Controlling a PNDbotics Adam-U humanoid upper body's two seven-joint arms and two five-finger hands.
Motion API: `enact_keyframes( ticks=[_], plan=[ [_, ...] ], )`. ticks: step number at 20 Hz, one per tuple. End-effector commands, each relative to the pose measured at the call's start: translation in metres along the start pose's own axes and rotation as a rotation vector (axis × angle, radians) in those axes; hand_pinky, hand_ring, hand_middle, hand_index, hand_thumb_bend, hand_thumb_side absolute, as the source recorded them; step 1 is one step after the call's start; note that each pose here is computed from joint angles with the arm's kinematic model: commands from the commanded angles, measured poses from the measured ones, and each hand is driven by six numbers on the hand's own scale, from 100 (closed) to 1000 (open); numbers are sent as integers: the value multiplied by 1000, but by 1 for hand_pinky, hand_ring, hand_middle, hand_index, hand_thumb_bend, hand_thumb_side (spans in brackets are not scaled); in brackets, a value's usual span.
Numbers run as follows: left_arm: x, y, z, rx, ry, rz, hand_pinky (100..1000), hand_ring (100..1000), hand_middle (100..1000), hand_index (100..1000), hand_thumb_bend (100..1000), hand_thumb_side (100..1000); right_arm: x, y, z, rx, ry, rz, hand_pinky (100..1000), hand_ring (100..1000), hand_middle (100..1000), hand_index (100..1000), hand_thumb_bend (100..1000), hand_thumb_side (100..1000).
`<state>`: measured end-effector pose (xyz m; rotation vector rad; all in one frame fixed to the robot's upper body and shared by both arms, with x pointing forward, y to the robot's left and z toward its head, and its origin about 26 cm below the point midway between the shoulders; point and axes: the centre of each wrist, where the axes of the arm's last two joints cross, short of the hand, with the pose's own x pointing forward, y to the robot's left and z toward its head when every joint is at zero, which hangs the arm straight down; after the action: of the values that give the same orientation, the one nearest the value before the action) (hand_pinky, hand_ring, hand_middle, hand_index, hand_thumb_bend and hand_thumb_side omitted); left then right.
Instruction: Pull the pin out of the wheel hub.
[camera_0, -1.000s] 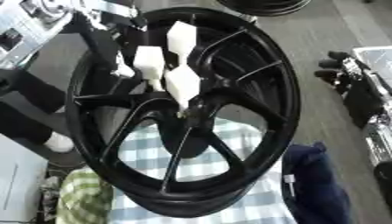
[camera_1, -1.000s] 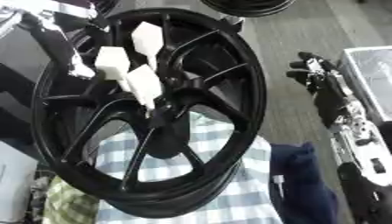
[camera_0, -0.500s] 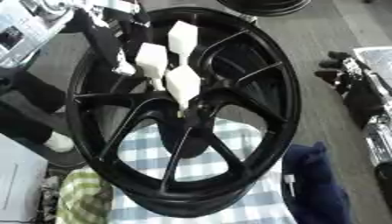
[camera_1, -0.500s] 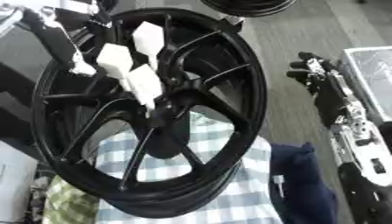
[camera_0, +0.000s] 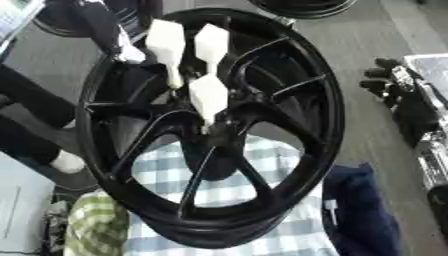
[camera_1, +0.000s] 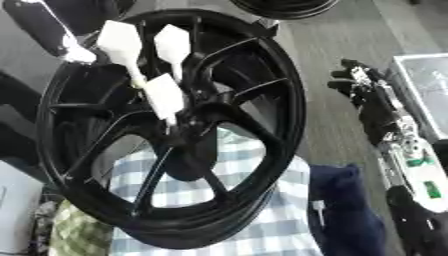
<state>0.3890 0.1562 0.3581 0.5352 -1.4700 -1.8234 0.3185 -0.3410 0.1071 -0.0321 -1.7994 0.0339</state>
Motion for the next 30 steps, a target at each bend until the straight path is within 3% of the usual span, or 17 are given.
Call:
enact_keyframes(
  ticks=[1,10,18,26,28,30],
  plan=[
    [-5,22,37,141,9,1,834,694,478,382,113,118,9,-5,-1,-3,-26,20,947,735,693,832,100,627],
    [-62,20,122,385,202,94,835,687,472,373,100,115,16,-13,-1,-47,-54,31,947,735,694,832,100,614],
    [-123,-42,190,539,459,228,832,680,466,369,100,125,19,-19,0,-83,-76,34,947,735,693,831,100,607],
    [-163,-105,212,532,635,358,848,702,485,389,100,129,29,-30,1,-143,-123,40,947,736,693,831,100,593],
    [-169,-118,214,517,657,385,856,719,503,428,100,117,31,-32,1,-151,-129,40,947,735,693,831,100,592],
    [-173,-127,215,487,665,398,891,785,595,665,127,126,31,-32,1,-154,-132,39,947,735,693,831,100,593]
  ],
)
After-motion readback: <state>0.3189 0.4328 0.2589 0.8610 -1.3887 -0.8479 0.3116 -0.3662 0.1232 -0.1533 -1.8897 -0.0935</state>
